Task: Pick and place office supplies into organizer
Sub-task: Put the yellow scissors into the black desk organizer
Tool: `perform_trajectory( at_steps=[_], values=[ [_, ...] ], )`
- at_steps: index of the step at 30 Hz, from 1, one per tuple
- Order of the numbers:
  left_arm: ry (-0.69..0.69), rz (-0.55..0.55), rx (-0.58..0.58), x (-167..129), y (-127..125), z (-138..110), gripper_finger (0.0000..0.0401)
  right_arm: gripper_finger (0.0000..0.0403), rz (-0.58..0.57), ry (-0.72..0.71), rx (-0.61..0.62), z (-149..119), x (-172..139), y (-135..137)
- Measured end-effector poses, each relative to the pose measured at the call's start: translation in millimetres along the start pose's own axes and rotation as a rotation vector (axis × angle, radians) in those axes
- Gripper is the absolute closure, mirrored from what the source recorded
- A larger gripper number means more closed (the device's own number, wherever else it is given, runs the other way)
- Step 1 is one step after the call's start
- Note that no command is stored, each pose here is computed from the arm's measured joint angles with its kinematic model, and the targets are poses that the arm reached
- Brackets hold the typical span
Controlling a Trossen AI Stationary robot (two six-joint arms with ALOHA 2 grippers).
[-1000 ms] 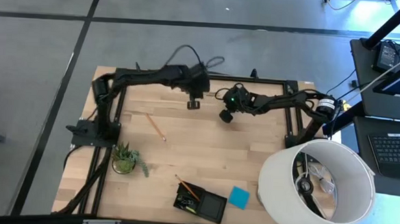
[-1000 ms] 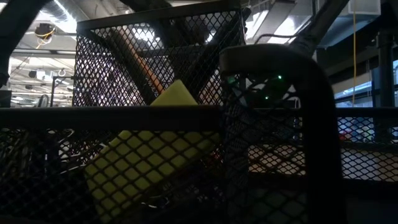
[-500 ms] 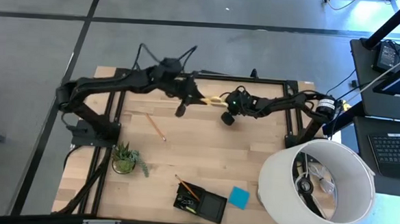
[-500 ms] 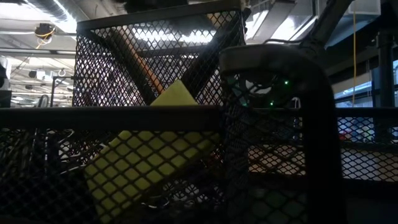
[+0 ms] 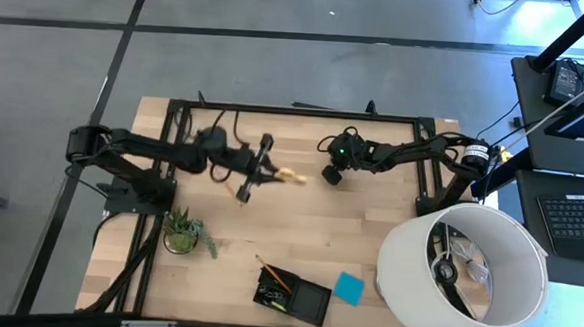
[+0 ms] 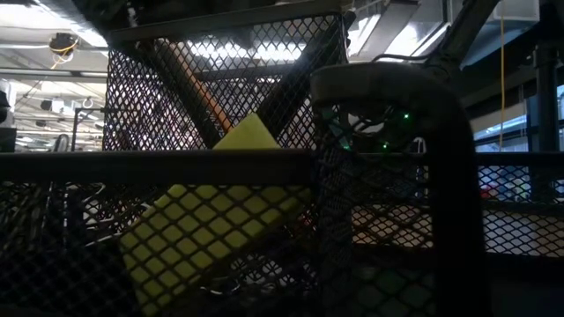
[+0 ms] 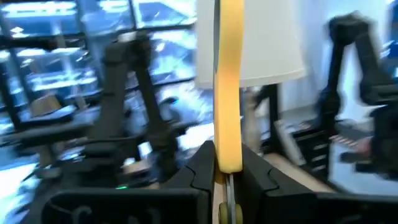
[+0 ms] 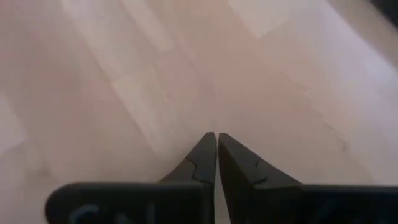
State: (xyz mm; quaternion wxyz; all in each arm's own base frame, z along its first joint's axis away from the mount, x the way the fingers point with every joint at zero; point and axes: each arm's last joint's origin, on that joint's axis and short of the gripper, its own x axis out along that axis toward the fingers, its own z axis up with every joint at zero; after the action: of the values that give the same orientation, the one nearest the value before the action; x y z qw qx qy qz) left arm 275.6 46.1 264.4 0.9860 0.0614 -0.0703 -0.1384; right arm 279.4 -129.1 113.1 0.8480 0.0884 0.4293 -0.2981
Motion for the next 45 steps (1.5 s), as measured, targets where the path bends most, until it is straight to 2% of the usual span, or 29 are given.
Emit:
perform_trajectory(
  at_steps=[5, 11, 16, 22, 26, 31, 37, 42, 45],
  values=[
    [-0.168, -0.105, 0.022, 1, -36, -6, 0.0376, 0.0382, 0.041, -0.001, 0.016, 0, -1, 5],
    [-0.247, -0.213, 0.019, 11, -71, -12, 0.0376, 0.0382, 0.049, -0.002, 0.065, 0, -2, 9],
    [-0.212, -0.149, 0.031, 21, -95, -23, 0.0376, 0.0382, 0.070, -0.002, 0.086, -2, -4, 18],
    [-0.298, -0.208, 0.019, 28, -127, -30, 0.0376, 0.0382, 0.094, -0.005, 0.100, -3, -7, 30],
    [-0.338, -0.209, -0.025, 31, -145, -38, 0.0376, 0.0382, 0.113, -0.021, 0.103, -3, -9, 37],
    [-0.330, -0.141, -0.016, 48, -160, -41, 0.0376, 0.0382, 0.133, -0.030, 0.103, -4, -11, 45],
    [-0.355, -0.162, 0.004, 67, -172, -41, 0.0375, 0.0382, 0.157, -0.029, 0.096, -6, -15, 57],
    [-0.328, -0.140, -0.039, 71, -175, -47, 0.0375, 0.0382, 0.190, -0.051, 0.016, -8, -19, 70],
    [-0.296, -0.100, -0.053, 73, -174, -51, 0.0376, 0.0382, 0.239, -0.129, -0.043, -5, -26, 85]
  ],
)
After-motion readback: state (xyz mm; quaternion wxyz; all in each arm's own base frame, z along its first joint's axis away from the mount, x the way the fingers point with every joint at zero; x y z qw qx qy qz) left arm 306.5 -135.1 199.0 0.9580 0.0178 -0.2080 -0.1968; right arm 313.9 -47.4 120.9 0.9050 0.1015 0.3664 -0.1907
